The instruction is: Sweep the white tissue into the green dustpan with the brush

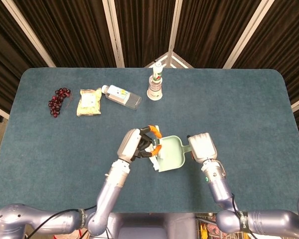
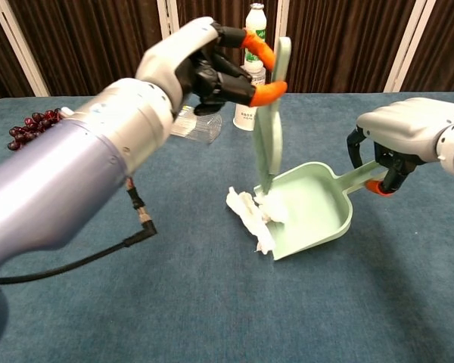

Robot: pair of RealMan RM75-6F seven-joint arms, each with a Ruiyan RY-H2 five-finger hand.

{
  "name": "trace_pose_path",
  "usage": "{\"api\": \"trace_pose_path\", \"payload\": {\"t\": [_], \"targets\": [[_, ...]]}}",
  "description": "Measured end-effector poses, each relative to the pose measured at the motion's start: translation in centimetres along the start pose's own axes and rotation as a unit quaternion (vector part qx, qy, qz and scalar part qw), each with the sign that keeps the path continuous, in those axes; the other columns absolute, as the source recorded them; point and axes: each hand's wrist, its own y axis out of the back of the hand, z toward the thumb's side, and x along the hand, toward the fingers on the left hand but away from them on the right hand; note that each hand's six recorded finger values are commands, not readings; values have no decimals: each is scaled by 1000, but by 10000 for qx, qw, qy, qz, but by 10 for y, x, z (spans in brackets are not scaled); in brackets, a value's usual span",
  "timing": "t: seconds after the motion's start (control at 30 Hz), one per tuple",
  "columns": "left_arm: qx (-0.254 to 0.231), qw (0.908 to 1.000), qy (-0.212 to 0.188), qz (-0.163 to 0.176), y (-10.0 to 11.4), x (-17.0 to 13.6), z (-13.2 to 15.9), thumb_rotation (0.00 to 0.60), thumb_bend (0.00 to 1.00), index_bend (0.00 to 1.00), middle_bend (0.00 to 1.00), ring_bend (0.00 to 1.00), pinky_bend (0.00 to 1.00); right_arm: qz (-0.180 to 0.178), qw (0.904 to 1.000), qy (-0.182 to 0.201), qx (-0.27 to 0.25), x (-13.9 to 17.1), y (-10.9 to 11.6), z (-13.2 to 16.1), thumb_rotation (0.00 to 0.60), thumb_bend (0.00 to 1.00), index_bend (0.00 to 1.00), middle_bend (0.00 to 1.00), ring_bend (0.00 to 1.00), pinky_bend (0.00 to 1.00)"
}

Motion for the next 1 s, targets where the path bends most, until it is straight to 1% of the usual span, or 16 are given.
{"api": "trace_pose_path", "payload": {"t": [0.2,0.27,0.33,0.53,0.83,0.93,1.0], "targets": [[390,9988,184,-233,8,-10,-19,600,639,772,1000,980,965,-1,10000,13,4,0,1,3,600,384,630,942,916,871],[403,9983,314,-294,7,-13,-27,600,639,772,1000,980,965,3,10000,28,2,0,1,4,600,384,630,942,916,871],[391,9977,408,-372,4,-16,-32,600,639,772,1000,980,965,10,10000,35,15,1,1,5,600,385,630,942,916,871],[512,9961,480,-534,-8,-18,-34,600,639,772,1000,980,966,42,10000,1,18,0,0,2,600,385,630,943,916,871],[464,9957,543,-593,-26,-17,-30,600,639,772,1000,980,966,56,10000,-25,-17,-1,-2,-4,600,383,630,943,916,871],[456,9963,493,-534,-27,-16,-27,600,638,772,1000,980,966,63,10000,-13,-32,0,-3,-4,600,384,630,943,916,871],[366,9975,407,-447,-26,-14,-23,600,637,771,1000,980,966,69,10000,2,-56,1,-4,-4,600,384,630,943,916,871]]}}
